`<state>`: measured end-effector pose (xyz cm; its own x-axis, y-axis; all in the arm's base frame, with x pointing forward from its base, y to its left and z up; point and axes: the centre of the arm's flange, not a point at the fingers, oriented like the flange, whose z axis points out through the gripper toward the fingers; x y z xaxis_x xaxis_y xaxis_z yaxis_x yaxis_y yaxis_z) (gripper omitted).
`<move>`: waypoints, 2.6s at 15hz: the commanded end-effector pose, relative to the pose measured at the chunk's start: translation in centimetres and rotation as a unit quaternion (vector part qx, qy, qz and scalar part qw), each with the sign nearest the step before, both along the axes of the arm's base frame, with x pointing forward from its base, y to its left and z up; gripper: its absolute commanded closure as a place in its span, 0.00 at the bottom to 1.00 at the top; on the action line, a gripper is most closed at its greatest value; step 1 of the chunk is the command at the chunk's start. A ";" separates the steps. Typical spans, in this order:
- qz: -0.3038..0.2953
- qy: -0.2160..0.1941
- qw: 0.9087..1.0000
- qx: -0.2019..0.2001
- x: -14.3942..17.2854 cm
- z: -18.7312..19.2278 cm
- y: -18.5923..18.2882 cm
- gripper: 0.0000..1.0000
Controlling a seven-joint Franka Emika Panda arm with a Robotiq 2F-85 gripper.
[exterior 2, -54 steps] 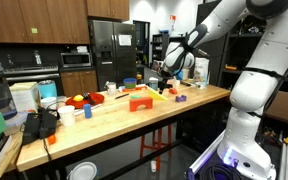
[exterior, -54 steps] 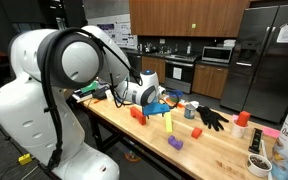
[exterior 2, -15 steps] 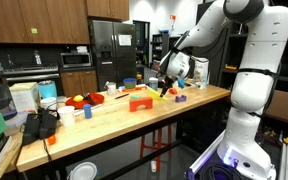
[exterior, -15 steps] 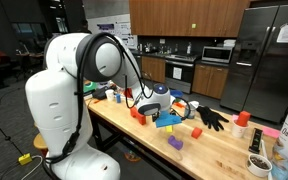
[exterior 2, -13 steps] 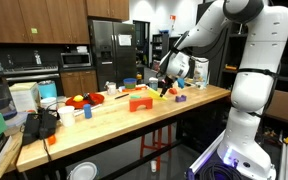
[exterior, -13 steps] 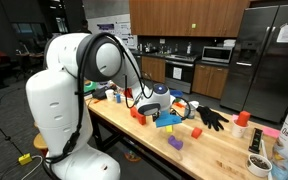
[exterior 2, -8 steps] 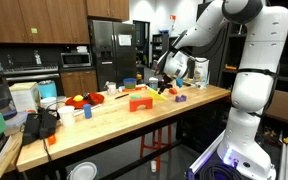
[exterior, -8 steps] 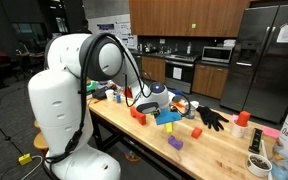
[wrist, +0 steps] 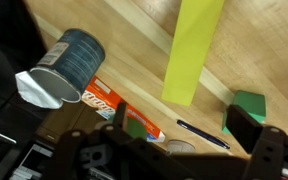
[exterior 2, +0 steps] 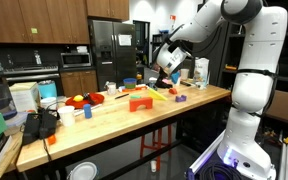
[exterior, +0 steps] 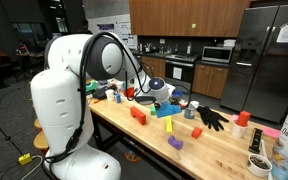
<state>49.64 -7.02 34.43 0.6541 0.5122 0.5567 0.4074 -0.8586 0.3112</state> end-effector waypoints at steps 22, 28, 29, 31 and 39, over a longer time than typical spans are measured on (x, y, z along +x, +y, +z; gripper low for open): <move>0.029 0.036 0.999 0.006 0.8 -7.2 -2.5 0.84; 0.062 0.043 0.991 -0.111 0.7 -2.0 -1.7 0.84; 0.068 0.039 0.988 -0.130 0.7 -1.2 -1.3 0.84; 0.087 0.030 0.983 -0.158 0.5 0.3 -0.5 0.84; 0.158 -0.016 0.967 -0.197 -3.1 4.6 1.9 0.84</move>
<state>48.79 -6.40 33.80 0.4685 0.8286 0.3065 0.6071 -0.5541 0.5696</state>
